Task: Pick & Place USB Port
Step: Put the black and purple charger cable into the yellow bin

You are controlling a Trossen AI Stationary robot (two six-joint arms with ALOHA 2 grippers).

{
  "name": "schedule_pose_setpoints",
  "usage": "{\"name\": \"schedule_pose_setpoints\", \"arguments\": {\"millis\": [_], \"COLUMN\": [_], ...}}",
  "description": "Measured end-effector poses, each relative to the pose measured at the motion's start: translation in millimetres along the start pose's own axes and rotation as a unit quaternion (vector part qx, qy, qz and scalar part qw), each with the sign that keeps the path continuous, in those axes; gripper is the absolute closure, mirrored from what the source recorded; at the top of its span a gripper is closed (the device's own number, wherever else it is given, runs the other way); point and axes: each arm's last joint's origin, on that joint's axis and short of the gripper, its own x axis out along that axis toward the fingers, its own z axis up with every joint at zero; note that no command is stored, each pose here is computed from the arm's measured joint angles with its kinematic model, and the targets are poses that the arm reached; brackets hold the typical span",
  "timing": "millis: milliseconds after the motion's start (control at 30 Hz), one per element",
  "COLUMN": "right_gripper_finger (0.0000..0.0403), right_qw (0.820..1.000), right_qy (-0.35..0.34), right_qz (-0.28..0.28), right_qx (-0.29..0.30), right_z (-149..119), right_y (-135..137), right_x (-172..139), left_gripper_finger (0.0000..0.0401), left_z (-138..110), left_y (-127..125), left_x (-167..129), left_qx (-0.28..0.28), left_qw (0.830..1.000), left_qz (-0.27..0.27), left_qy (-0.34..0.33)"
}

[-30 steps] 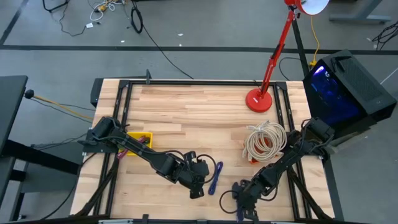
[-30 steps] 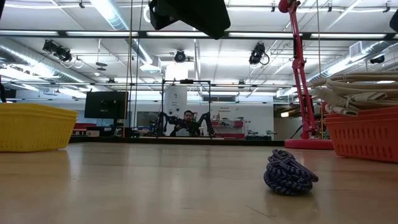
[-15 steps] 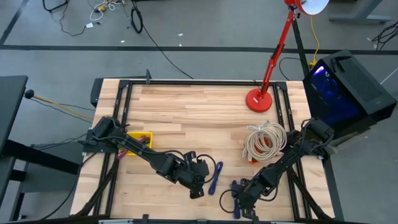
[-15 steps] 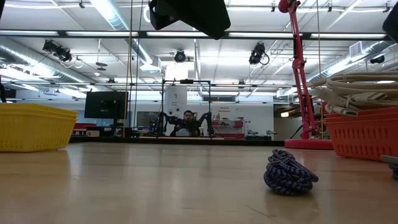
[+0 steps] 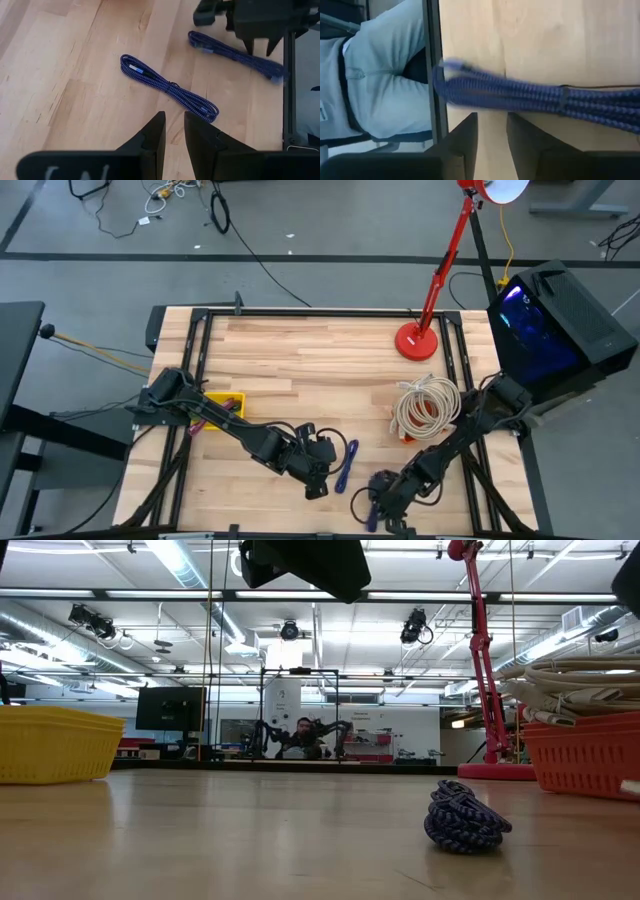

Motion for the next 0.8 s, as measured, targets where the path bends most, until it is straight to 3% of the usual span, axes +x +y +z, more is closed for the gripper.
{"name": "schedule_pose_setpoints", "arguments": {"millis": [200, 333, 500, 600, 800], "right_gripper_finger": [0.0270, 0.0264, 0.0273, 0.0281, 0.0293], "right_qw": [0.999, 0.998, 0.999, 0.999, 0.989], "right_qy": [0.019, 0.031, 0.027, -0.007, -0.104], "right_qz": [0.037, 0.057, 0.041, 0.039, 0.061], "right_qx": [0.002, 0.011, 0.008, -0.006, -0.086], "right_z": [13, 20, 23, 27, 38], "right_y": [-12, -14, -12, -6, 12], "right_x": [14, 7, -13, -25, -53], "left_gripper_finger": [0.0326, 0.0326, 0.0326, 0.0326, 0.0326], "left_z": [0, -1, -2, -2, -2], "left_y": [0, -1, -1, -1, 0], "left_x": [0, 0, -1, -1, -1], "left_qx": [0.000, 0.003, 0.003, 0.004, 0.005], "left_qw": [1.000, 1.000, 1.000, 1.000, 1.000], "left_qz": [-0.002, -0.003, -0.002, -0.002, 0.005], "left_qy": [0.002, 0.006, 0.006, 0.006, 0.005]}}
